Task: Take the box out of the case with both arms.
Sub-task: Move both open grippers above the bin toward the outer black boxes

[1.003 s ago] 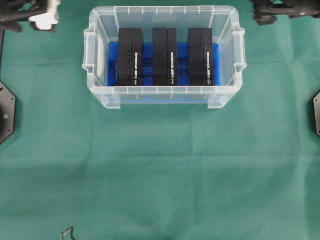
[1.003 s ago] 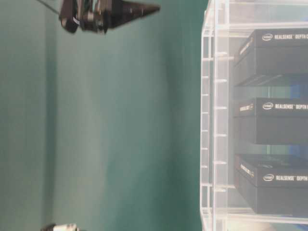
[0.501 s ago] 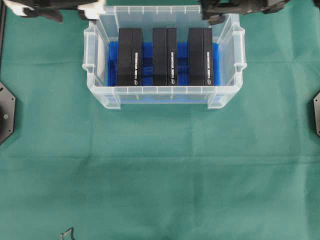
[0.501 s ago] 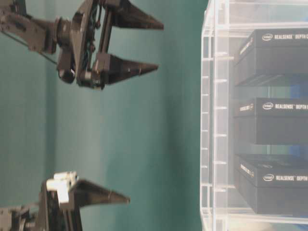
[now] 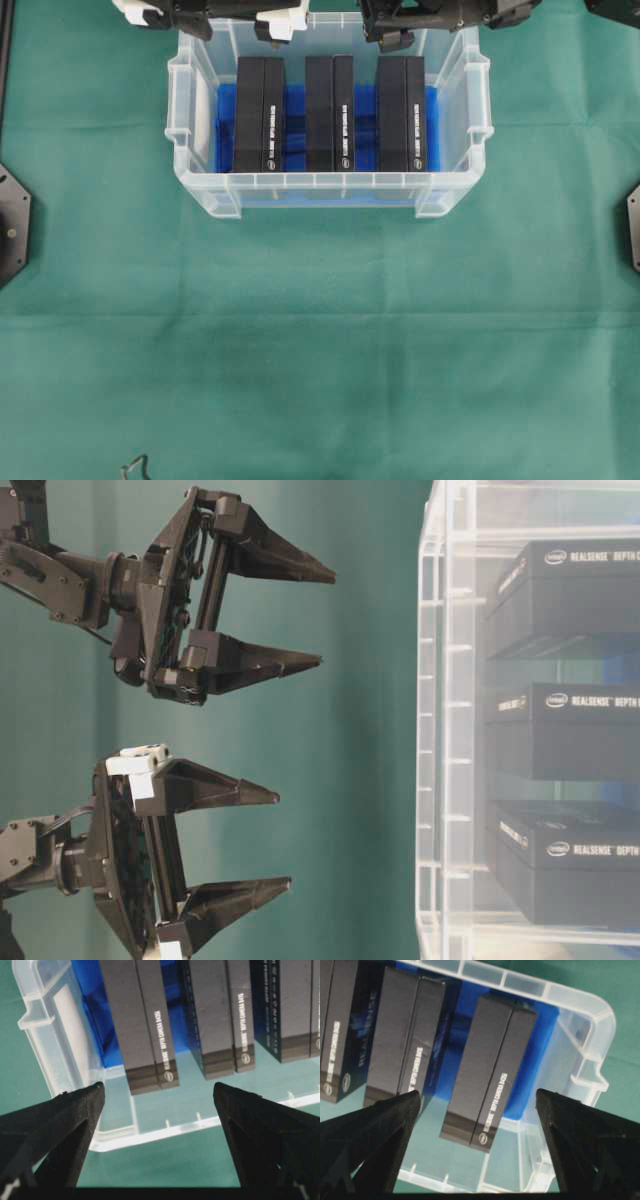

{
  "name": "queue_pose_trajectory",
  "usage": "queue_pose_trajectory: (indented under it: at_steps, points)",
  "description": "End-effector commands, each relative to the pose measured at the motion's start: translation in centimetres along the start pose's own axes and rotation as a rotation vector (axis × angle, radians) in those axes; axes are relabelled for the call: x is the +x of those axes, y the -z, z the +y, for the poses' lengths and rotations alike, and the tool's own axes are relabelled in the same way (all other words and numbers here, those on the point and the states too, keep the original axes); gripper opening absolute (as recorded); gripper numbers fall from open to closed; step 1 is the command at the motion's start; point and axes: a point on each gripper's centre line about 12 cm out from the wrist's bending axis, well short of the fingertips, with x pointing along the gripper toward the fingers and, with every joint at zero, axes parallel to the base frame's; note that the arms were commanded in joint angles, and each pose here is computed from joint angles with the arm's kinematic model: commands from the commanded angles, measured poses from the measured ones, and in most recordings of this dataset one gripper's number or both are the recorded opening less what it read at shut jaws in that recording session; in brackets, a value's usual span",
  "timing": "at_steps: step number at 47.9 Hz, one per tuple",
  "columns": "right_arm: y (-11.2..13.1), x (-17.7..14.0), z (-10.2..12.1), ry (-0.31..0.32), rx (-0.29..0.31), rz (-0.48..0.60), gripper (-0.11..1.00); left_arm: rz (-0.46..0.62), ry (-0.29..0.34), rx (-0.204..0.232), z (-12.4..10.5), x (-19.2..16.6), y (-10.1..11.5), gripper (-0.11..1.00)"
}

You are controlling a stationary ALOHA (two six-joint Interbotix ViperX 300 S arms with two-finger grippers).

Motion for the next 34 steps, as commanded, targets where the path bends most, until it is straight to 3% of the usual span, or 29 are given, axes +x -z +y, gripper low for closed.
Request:
queue_pose_trajectory:
  at_steps: [1, 34]
  points:
    - [-0.04, -1.27, 0.39, -0.037, 0.008, -0.013, 0.95, -0.021, 0.031, -0.003, -0.09, -1.24, -0.11, 0.86]
    - [0.27, -0.96, 0.52, -0.024, 0.006, -0.005, 0.95, -0.019, 0.033, 0.008, -0.30, -0.80, 0.29, 0.86]
